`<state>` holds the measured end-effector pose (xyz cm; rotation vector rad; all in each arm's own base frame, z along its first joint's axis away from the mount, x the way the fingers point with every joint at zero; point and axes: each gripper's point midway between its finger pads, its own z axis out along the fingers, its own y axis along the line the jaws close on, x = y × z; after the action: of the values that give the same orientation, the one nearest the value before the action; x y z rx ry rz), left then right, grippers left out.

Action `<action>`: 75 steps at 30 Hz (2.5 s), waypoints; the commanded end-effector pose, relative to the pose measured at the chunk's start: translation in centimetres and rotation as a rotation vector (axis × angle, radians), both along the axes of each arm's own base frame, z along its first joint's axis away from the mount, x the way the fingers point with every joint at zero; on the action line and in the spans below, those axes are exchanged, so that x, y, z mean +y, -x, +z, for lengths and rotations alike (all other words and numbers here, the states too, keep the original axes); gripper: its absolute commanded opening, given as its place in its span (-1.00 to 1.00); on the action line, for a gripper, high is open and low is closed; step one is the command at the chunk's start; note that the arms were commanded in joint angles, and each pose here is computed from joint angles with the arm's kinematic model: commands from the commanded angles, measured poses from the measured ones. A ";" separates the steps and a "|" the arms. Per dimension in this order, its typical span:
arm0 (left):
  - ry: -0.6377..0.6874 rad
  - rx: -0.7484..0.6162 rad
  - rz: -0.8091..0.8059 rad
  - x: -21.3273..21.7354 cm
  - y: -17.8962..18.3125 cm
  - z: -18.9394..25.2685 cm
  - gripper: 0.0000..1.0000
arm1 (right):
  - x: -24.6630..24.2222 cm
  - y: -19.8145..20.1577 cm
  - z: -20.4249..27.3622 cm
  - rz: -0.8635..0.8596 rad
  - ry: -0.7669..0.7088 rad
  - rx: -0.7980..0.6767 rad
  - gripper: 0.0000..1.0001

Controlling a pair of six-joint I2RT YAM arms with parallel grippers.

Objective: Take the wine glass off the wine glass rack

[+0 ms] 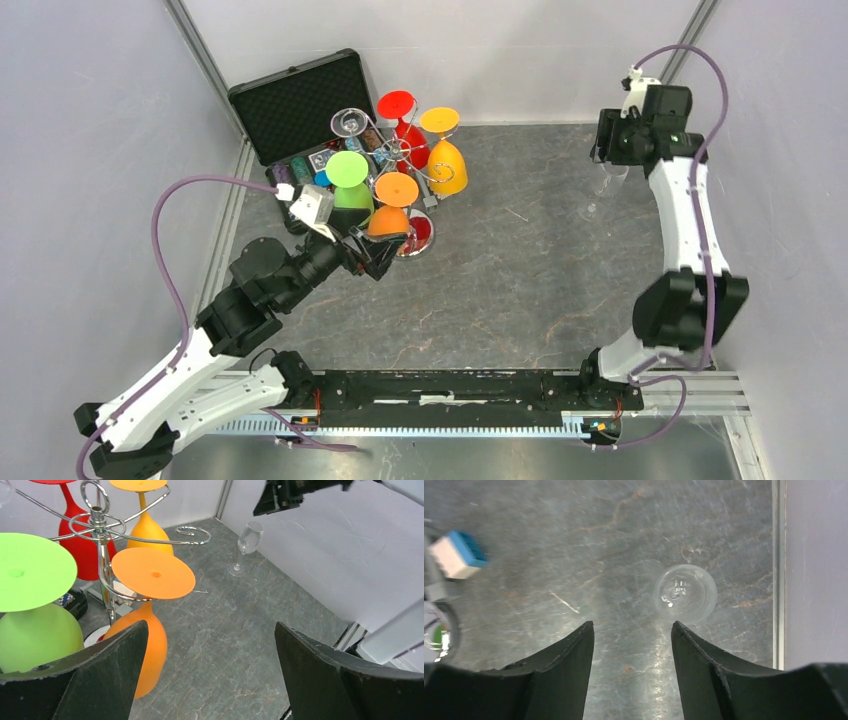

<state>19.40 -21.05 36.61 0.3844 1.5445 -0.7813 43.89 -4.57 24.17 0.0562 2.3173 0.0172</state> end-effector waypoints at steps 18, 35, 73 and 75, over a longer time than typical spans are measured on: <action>0.261 0.153 0.231 2.1 -3.4 4.8 1.00 | 18.1 17.2 11.7 0.468 -0.920 -0.651 0.70; 0.133 0.008 0.133 3.8 -1.2 6.2 1.00 | 30.2 21.6 13.3 0.444 -1.431 -0.456 0.76; 0.098 0.028 0.145 4.2 -1.0 4.3 1.00 | 40.4 14.3 11.7 0.119 -1.445 -0.292 -0.23; 0.099 0.028 0.151 4.3 -1.0 4.2 1.00 | 40.6 14.4 11.6 0.122 -1.453 -0.278 -0.32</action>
<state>20.53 -17.13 39.92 0.1701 1.5769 -0.7575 29.17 35.69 34.43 0.5616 1.5927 1.6015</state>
